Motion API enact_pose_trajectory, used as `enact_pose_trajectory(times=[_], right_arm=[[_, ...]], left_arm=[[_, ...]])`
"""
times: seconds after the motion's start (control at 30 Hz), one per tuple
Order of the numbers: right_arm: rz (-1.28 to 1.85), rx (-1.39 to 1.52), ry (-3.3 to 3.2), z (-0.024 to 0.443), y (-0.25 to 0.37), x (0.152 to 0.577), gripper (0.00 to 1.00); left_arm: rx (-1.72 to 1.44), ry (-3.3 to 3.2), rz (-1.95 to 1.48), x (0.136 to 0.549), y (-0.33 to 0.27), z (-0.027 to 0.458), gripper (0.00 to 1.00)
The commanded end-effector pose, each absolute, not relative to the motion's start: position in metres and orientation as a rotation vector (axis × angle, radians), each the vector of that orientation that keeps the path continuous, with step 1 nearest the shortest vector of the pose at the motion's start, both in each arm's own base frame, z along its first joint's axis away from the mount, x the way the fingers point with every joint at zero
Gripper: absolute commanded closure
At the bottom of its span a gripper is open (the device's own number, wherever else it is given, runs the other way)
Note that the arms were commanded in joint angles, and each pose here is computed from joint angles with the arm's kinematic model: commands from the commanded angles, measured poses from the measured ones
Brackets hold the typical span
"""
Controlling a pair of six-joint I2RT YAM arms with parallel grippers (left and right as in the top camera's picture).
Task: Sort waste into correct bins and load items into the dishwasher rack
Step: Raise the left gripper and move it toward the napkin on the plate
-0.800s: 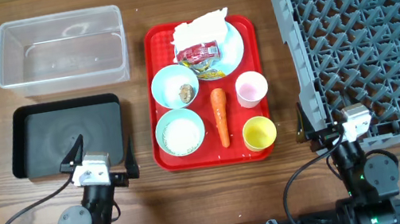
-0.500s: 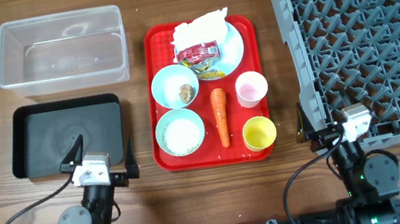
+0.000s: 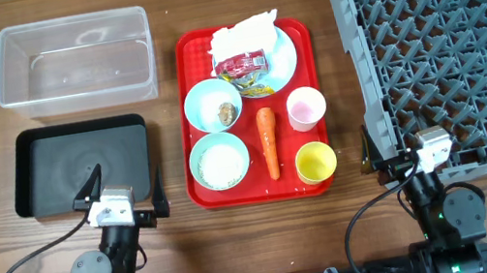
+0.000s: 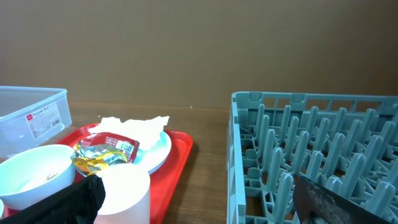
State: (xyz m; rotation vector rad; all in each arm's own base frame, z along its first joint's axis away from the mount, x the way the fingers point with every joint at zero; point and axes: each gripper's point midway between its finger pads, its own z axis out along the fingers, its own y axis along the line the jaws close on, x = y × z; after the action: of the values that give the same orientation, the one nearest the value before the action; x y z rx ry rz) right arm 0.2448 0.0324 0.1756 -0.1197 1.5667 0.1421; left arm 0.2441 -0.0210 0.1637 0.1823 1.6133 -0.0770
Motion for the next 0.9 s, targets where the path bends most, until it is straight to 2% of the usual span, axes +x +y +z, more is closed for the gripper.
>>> enact_pose_trajectory(times=[0.0,0.4,0.63,0.87], right_arm=[[0.167,-0.126,1.558,0.177,0.036,0.244,0.00],[0.142,-0.103,1.543,0.181,0.031,0.245,0.00],[0.144,-0.103,1.443,0.206,0.031,0.243,0.01],[0.099,-0.072,1.241,0.254,0.023,0.233,0.00]], left_arm=[[0.180,1.614,-0.078,0.244,-0.021,0.162,0.00],[0.180,1.617,-0.080,0.244,-0.021,0.161,0.00],[0.145,1.629,-0.113,0.245,-0.021,0.160,0.00],[0.124,1.554,-0.123,0.243,-0.021,0.192,0.00]])
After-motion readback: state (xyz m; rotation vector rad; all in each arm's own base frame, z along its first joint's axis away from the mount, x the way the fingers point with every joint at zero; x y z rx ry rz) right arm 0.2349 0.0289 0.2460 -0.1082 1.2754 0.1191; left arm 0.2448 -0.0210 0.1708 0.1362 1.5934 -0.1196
